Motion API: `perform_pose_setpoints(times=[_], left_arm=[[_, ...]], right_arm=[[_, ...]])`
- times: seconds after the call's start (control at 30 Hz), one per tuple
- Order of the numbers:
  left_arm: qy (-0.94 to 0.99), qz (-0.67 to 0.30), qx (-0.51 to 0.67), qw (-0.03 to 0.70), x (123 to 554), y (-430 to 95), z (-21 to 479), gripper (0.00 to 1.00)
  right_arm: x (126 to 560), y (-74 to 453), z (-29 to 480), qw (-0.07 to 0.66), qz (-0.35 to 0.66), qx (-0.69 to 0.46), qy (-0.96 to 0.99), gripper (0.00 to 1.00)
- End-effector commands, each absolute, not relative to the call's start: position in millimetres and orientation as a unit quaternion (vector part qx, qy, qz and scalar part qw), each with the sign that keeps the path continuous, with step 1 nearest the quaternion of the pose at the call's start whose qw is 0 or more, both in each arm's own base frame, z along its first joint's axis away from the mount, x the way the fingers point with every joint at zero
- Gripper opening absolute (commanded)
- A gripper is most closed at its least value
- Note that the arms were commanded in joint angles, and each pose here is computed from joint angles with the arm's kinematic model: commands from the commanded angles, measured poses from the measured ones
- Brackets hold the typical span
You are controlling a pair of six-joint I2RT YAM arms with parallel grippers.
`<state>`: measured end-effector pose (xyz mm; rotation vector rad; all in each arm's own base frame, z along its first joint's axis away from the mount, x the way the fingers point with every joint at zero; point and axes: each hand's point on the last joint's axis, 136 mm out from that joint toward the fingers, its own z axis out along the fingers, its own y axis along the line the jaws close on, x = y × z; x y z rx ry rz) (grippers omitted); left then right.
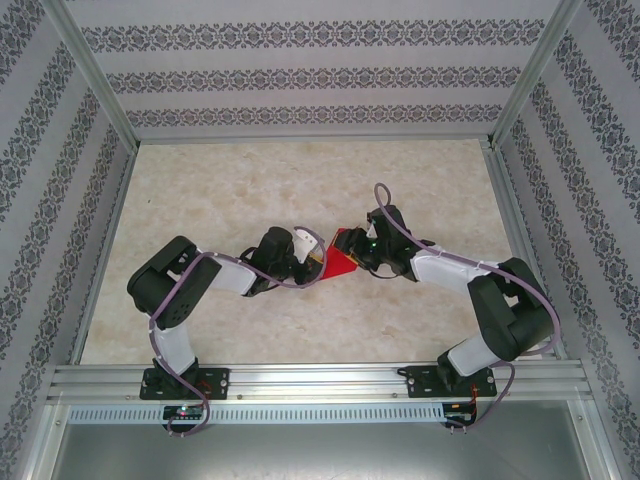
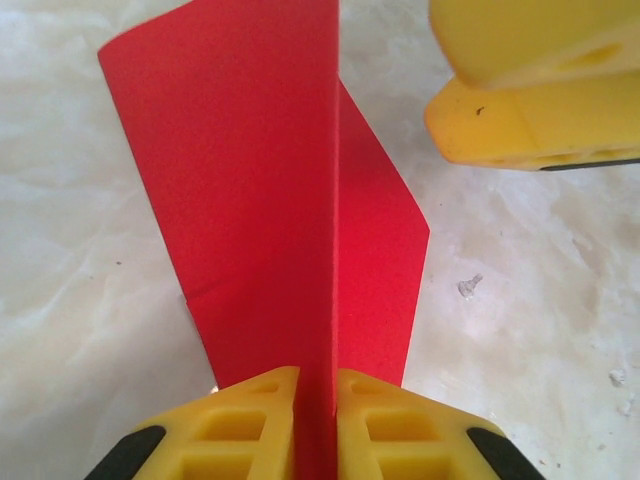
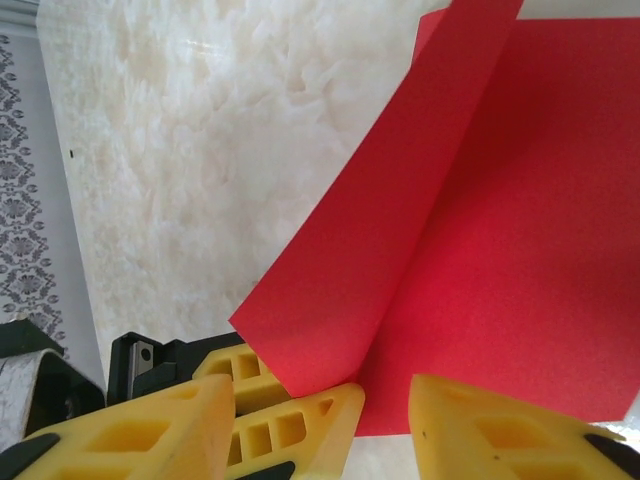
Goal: Fold a paper plane with a square sheet of paper (pick it up from the middle)
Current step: Fourth fold the wing at the center of the table.
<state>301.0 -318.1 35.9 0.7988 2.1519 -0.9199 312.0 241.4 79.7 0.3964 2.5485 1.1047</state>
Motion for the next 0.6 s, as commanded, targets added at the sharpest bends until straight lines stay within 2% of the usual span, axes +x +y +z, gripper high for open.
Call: perform_pose_setpoints(times=[0.0,0.27,0.57], left_arm=[[0.834,-0.386,0.269,0.289,296.1,-329.8,39.6,0.15],[0.845,-0.394,0.250,0.259,294.1,-332.2,33.6,0.15],[0.852,-0.393,0.251,0.238,294.6,-335.6,25.7,0.12]], right_arm=[[313.9,244.7,77.4,0.176,0.398,0.114,0.893,0.46],[316.5,244.1,65.6,0.169,0.385,0.098,0.902,0.41],[323.4,248.2,63.9,0.172,0.387,0.078,0.903,0.42]])
